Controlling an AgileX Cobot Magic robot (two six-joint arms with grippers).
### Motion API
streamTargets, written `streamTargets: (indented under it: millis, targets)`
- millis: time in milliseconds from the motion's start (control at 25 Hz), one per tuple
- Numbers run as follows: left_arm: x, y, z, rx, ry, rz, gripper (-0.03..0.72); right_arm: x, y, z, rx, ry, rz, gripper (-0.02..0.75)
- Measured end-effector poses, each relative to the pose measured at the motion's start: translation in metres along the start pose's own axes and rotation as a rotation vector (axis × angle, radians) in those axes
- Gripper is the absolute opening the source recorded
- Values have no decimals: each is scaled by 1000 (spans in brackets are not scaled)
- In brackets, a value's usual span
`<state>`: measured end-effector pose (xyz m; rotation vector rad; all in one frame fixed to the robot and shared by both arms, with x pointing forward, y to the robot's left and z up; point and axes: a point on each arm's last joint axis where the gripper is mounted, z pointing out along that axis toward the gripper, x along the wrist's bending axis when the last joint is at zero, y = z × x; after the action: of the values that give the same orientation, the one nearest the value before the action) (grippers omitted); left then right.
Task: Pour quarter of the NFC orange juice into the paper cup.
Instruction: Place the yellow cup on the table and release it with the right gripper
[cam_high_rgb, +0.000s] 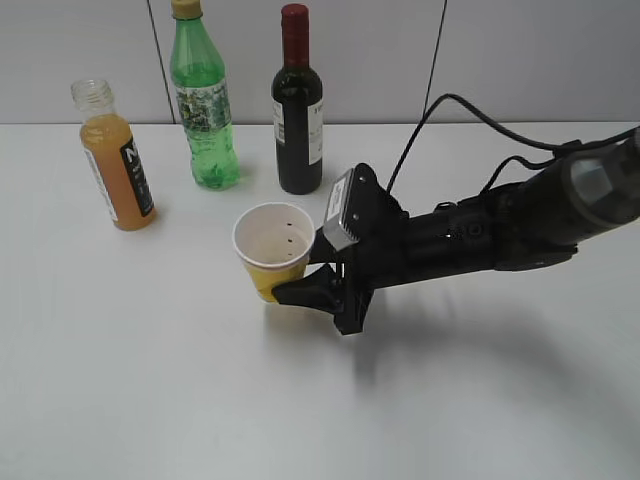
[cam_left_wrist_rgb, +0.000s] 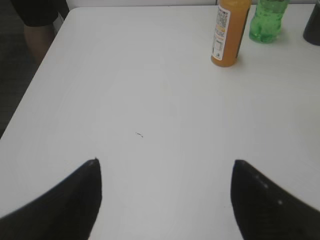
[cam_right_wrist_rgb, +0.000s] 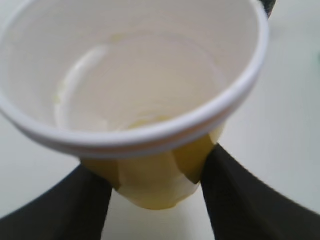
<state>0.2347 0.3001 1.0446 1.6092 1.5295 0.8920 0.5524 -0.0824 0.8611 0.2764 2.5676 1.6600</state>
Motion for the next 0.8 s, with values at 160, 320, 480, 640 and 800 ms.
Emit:
streamTargets:
  millis: [160,320,480,640,800]
  targets:
    - [0,0,0,0,0,0,588,-4,-12,4,55,-19,18,430]
    - [0,0,0,0,-1,0,588,-3,-20,7,74,-17,34,430]
    - [0,0,0,0,-1,0,588,-3,-22,7,79,-19,74,464]
    - [0,0,0,0,-1,0,588,-6,-24,7,112,-43,81,633]
    - [0,0,0,0,-1,0,588,-10,-19,1,174,-95,83,646]
